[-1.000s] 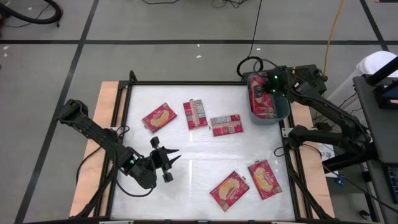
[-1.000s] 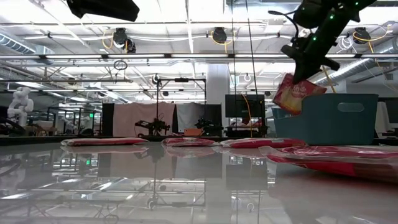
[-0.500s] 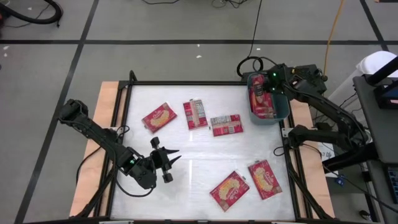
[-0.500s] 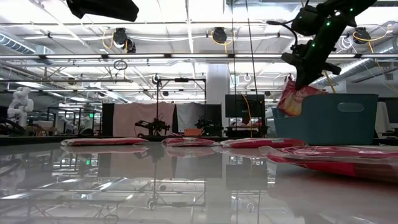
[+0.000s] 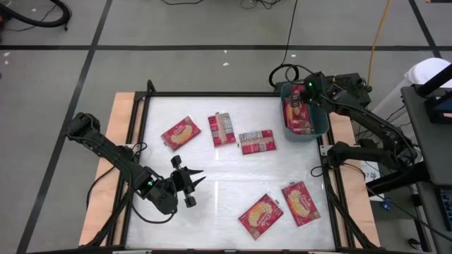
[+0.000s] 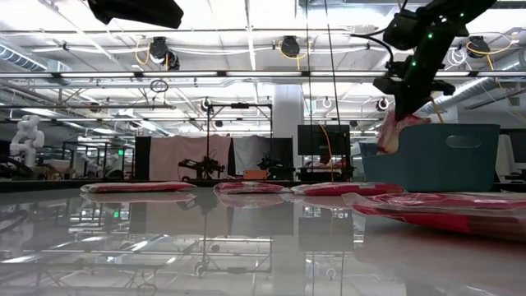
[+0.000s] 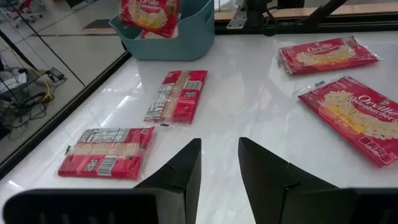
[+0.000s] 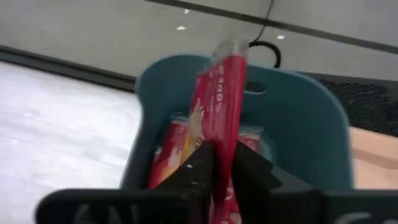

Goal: Sort popcorn bags into baskets
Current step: Put the red popcorn bag into the blue bin

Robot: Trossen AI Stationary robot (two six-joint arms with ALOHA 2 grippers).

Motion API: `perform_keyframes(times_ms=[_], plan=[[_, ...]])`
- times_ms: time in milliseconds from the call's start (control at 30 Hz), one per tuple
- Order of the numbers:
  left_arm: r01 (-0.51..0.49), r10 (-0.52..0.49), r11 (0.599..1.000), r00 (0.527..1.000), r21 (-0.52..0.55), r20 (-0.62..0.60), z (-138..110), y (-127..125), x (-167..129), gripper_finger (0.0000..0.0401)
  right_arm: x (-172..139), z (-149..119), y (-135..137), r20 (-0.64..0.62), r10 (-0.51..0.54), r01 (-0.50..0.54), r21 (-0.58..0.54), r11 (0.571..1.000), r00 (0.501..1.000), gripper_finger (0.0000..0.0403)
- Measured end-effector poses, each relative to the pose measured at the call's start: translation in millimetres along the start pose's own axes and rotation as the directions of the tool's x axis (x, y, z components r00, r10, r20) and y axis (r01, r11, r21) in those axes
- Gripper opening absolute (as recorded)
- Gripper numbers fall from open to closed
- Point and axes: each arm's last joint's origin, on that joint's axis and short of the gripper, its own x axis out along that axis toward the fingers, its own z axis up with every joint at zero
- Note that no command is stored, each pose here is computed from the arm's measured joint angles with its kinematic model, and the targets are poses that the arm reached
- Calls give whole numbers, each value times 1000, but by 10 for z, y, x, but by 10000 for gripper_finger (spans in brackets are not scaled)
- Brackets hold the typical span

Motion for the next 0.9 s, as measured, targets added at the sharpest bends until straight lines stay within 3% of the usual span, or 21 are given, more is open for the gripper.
perform_keyframes(times_ms=[233, 367, 533, 700, 900], plan=[[-4, 4, 1000, 1000, 18, -1, 2, 7, 9, 111, -179, 32, 49, 111, 55, -51, -36, 998, 992, 144], [-23, 23, 999, 1000, 23, -6, 13, 41, 51, 111, -427, -1, 148, 189, 200, -189, -74, 979, 961, 173], [-55, 56, 998, 998, 35, -17, 35, 112, 136, 111, -688, -251, 417, 220, 441, -410, -174, 895, 870, 180], [-108, 109, 994, 993, 33, -45, 41, 221, 242, 111, -825, -667, 709, 216, 663, -614, -255, 747, 717, 180], [-152, 155, 988, 970, 29, -189, -21, 461, 424, 113, -853, -1094, 979, 171, 670, -614, -289, 735, 722, 180]])
